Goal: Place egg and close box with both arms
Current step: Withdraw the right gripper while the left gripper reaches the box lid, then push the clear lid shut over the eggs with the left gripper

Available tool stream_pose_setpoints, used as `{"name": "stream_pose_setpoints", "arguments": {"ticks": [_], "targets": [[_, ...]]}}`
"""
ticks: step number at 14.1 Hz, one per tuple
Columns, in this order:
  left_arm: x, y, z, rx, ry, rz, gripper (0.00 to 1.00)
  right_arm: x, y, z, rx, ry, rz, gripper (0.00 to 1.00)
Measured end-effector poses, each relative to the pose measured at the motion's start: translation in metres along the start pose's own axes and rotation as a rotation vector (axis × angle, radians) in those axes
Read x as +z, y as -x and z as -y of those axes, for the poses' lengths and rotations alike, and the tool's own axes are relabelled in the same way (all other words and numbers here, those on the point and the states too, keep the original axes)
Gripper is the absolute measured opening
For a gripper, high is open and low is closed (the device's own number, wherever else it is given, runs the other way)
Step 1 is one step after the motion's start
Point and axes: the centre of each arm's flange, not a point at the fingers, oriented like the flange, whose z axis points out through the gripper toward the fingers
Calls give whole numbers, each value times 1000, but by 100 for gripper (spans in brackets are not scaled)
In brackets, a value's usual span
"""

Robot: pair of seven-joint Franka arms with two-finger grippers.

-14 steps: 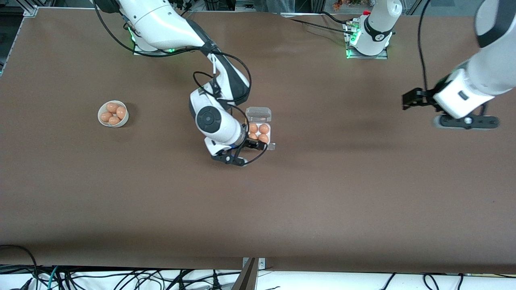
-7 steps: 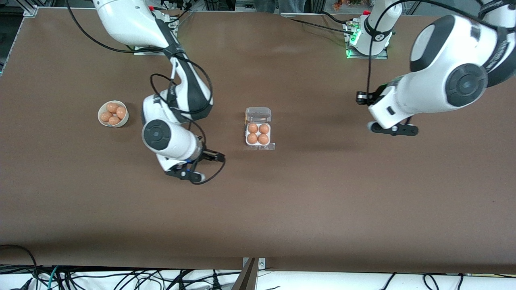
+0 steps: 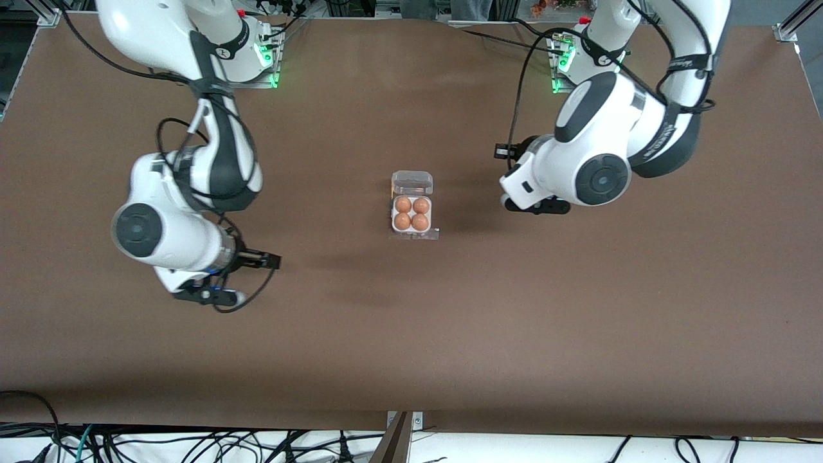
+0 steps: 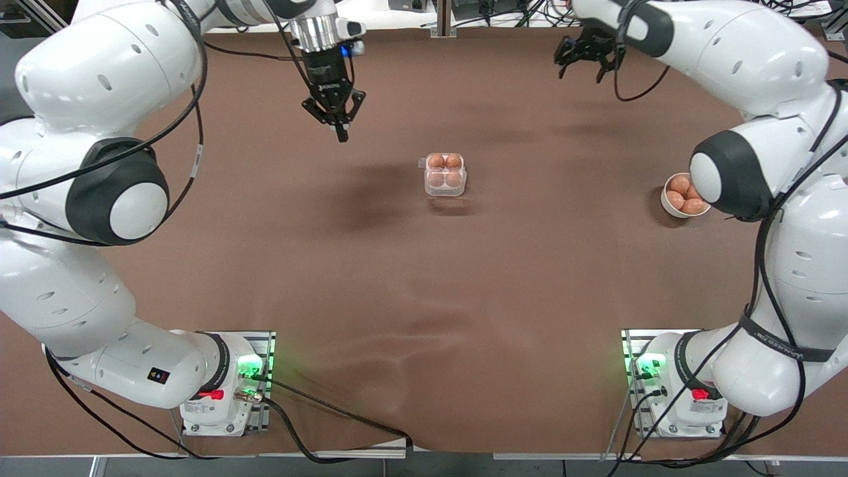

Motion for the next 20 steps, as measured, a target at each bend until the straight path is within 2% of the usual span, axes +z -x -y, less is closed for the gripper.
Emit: {"name": "stream_pose_setpoints", "arguments": {"ticks": [1,4,8,12,14,17,20], "targets": [[8,0,-10,-3,9,20,2,-13,-3,-23,-2,7,-9,100],[27,0,-37,-31,49,74,3,-62,9,-91,-34,89,-63,100],[68,-15,-84,-69,22,118,3,-143,67,-137,-27,78,-145,100],[123,-42,-136,-96,17,68,2,-199,111,-163,1,62,-149,100],[138,-44,-148,-97,19,72,2,-221,125,-169,11,60,-143,100],[155,-49,-153,-121,7,81,2,-238,129,-183,28,52,-137,100],[173,-56,-160,-129,4,73,1,-234,124,-195,-31,56,-129,100]]}}
